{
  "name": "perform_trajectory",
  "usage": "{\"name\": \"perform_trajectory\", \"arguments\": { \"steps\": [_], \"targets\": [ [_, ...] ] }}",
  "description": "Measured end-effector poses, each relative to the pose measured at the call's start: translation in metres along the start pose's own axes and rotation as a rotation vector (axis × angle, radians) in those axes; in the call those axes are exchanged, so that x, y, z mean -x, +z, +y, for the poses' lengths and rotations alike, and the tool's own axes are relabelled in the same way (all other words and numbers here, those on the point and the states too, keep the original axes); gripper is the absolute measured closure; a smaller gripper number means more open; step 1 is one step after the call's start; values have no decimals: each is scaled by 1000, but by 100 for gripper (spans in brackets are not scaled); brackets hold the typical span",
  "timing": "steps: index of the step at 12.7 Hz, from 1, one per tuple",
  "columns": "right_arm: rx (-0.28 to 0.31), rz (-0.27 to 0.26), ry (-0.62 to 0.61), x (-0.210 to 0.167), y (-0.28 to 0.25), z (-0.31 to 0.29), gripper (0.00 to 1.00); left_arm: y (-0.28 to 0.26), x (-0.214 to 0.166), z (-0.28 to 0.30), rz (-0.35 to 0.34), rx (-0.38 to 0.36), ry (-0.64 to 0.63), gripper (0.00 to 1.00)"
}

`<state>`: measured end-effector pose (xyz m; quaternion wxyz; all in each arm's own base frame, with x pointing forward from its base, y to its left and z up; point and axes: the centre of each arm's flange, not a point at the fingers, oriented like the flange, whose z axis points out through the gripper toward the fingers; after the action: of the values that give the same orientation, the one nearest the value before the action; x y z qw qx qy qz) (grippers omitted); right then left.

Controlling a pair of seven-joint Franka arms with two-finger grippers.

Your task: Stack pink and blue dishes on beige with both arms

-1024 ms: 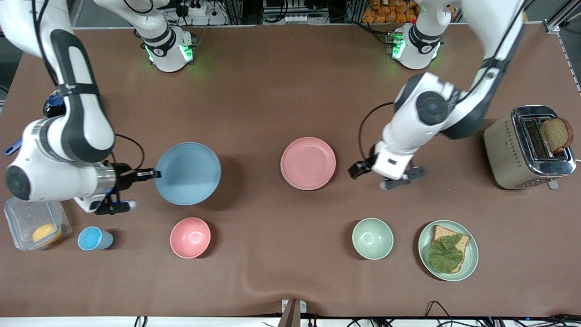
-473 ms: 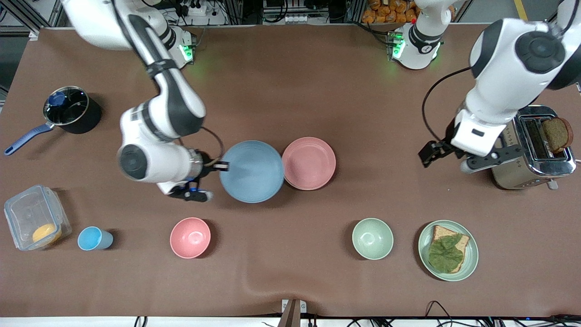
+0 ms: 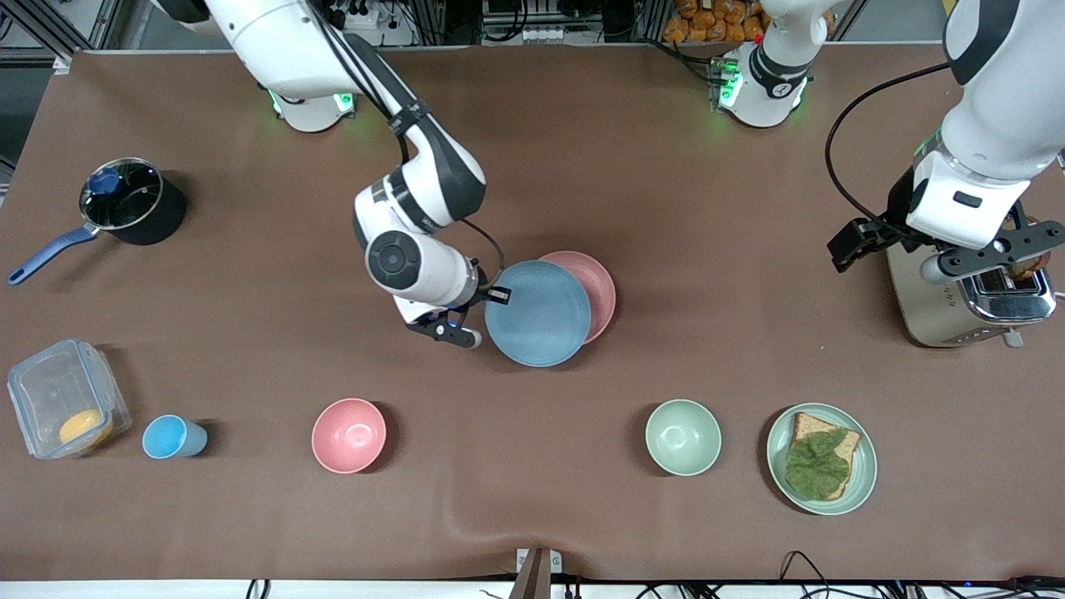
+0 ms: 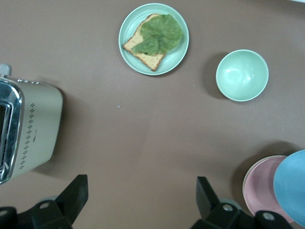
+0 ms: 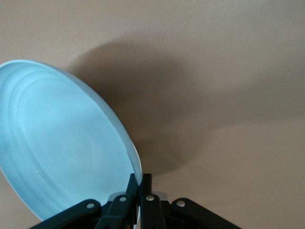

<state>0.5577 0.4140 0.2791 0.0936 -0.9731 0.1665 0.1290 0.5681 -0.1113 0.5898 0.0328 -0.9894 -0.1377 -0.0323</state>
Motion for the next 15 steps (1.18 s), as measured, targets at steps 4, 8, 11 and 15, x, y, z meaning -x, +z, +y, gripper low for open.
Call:
{"name": "perform_trajectory", "arguments": {
  "steps": [4, 8, 11, 15],
  "targets": [
    [2, -13, -4, 21, 12, -15, 95, -29, -7, -21, 5, 0, -35, 0],
    [0, -6, -35, 40, 20, -28, 95, -39, -11, -40, -14, -10, 72, 0],
    [1, -1, -31, 37, 21, -27, 66, -42, -8, -48, -37, -25, 123, 0],
    [4, 7, -24, 14, -6, -14, 20, -44, -9, -67, -54, -45, 138, 0]
  ]
}}
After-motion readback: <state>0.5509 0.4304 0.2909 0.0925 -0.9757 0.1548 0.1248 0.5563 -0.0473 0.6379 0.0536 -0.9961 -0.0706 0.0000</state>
